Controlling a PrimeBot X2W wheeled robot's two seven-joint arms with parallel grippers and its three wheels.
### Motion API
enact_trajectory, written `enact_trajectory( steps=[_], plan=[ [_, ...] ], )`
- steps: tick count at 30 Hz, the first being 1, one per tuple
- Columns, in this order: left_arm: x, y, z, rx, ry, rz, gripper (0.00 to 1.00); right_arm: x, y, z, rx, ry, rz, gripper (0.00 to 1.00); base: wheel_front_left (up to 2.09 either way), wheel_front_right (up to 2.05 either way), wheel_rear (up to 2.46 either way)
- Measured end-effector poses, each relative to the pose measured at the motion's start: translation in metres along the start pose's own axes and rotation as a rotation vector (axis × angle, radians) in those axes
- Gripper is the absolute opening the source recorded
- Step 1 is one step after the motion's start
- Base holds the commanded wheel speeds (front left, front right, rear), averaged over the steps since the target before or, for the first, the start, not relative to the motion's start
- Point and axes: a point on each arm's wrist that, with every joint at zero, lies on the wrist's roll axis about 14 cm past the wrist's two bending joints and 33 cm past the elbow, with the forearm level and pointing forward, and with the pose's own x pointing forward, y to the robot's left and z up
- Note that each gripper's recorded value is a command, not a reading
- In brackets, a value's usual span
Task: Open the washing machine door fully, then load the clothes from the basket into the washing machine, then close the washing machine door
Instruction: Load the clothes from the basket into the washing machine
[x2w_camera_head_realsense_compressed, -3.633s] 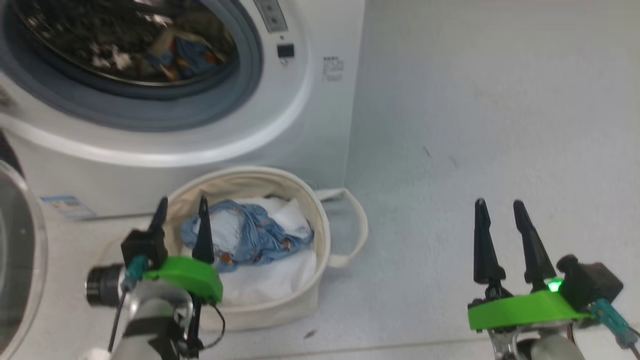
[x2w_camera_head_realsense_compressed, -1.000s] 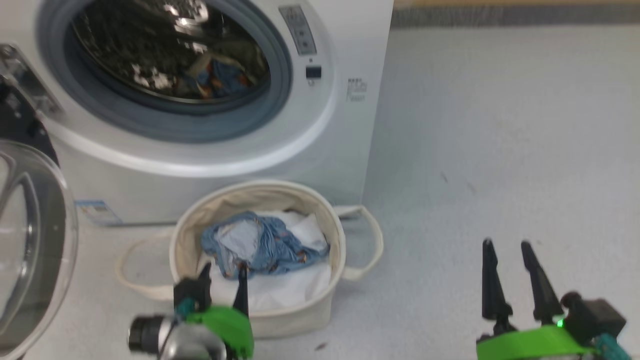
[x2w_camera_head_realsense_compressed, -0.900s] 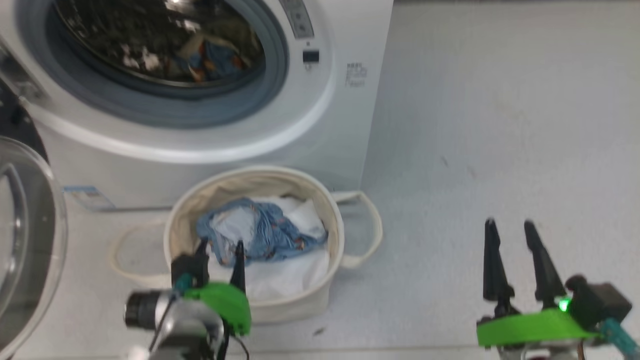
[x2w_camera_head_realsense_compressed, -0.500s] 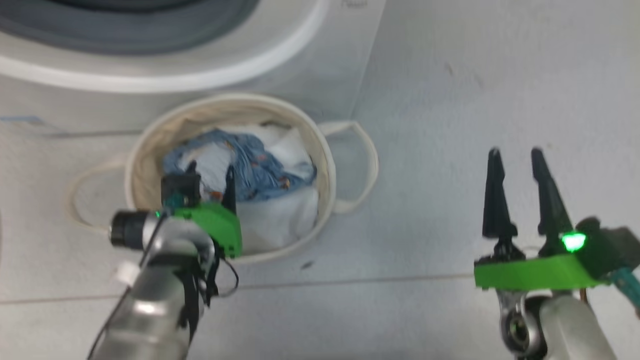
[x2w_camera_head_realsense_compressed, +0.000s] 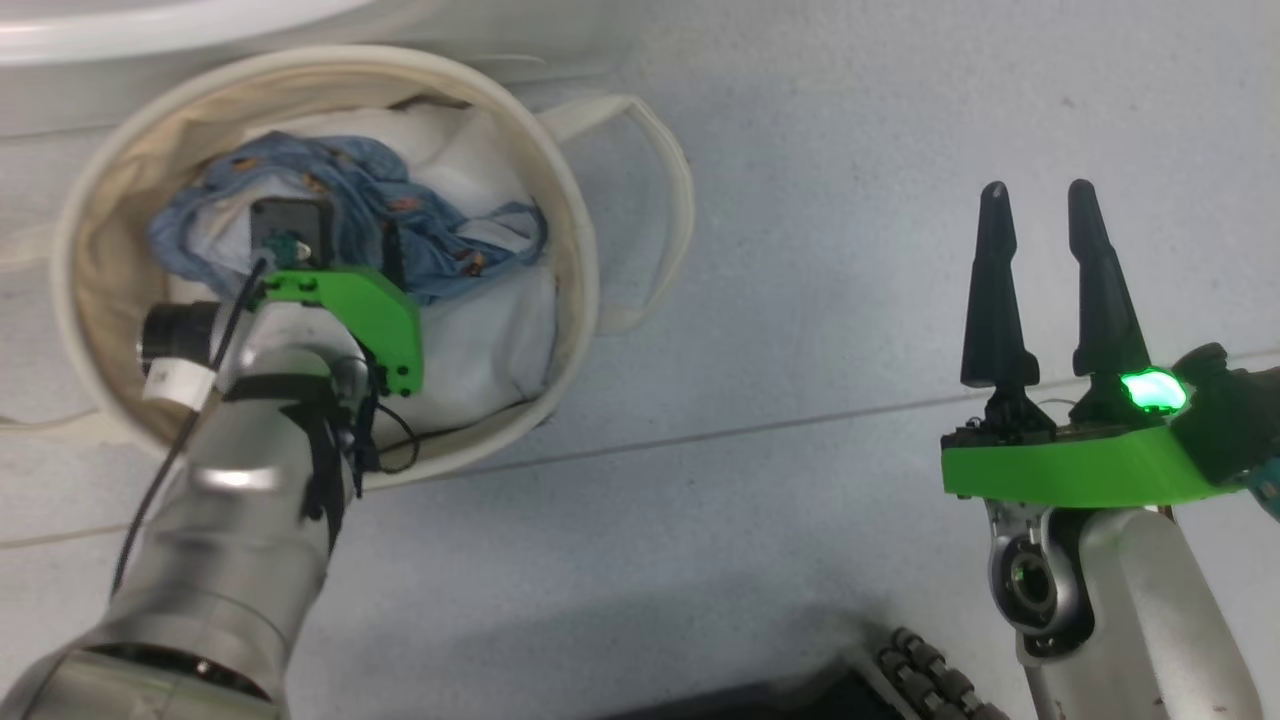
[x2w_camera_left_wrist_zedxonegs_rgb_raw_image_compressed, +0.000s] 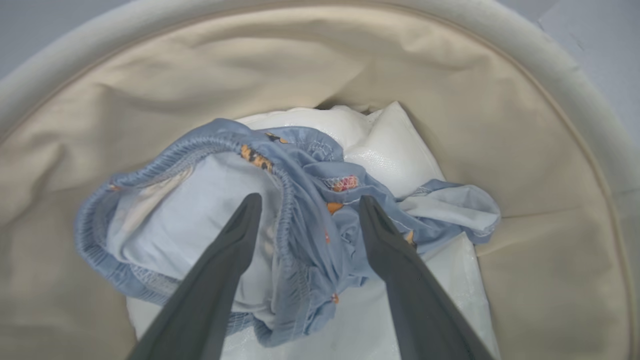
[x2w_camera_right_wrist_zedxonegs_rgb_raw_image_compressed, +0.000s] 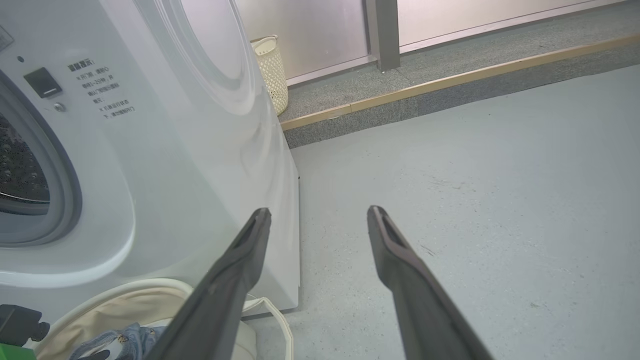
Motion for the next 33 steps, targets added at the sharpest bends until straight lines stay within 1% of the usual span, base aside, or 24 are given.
enact_trajectory(
  steps=[2,4,5,7,9,13,16,17,18,19,25,29,33],
  plan=[
    [0.012,0.001,-0.003,0.006,0.011,0.009,1.00,-0.002,-0.008,-0.008,-0.003,0.021,-0.022,1.00,0.00,0.00,0.00],
    [0.022,0.009,-0.007,0.021,0.028,0.046,1.00,-0.003,-0.014,-0.015,-0.001,0.040,-0.036,1.00,0.00,0.00,0.00],
    [0.027,0.014,-0.008,0.038,0.030,0.070,1.00,-0.003,-0.016,-0.018,-0.001,0.048,-0.040,1.00,0.00,0.00,0.00],
    [0.035,0.022,-0.012,0.104,0.039,0.102,1.00,-0.002,-0.020,-0.020,-0.006,0.054,-0.048,1.00,0.00,0.00,0.00],
    [0.040,0.024,-0.018,0.133,0.061,0.126,1.00,-0.002,-0.024,-0.022,-0.015,0.060,-0.058,1.00,0.00,0.00,0.00],
    [0.048,0.021,-0.036,0.158,0.121,0.134,1.00,-0.002,-0.027,-0.031,-0.010,0.081,-0.062,1.00,0.00,0.00,0.00],
    [0.052,0.021,-0.039,0.186,0.143,0.138,1.00,-0.001,-0.027,-0.036,-0.010,0.091,-0.062,1.00,0.00,0.00,0.00],
    [0.053,0.021,-0.040,0.190,0.144,0.135,0.77,-0.001,-0.027,-0.038,-0.010,0.095,-0.062,1.00,0.00,0.00,0.00],
    [0.054,0.021,-0.039,0.194,0.141,0.134,0.77,-0.001,-0.027,-0.039,-0.008,0.099,-0.061,1.00,0.00,0.00,0.00],
    [0.055,0.021,-0.038,0.197,0.137,0.131,0.00,-0.001,-0.027,-0.041,-0.006,0.101,-0.060,1.00,0.00,0.00,0.00],
    [0.049,0.025,-0.025,0.205,0.084,0.135,0.00,0.005,-0.018,-0.038,0.003,0.085,-0.035,1.00,0.00,0.00,0.00],
    [0.038,0.027,0.002,0.198,-0.030,0.133,0.00,0.010,-0.013,-0.022,0.001,0.042,-0.020,1.00,0.00,0.00,0.00],
    [0.018,0.033,0.026,0.210,-0.129,0.149,0.00,0.011,-0.002,-0.004,0.007,-0.003,0.007,1.00,0.00,0.00,0.00]
  ],
)
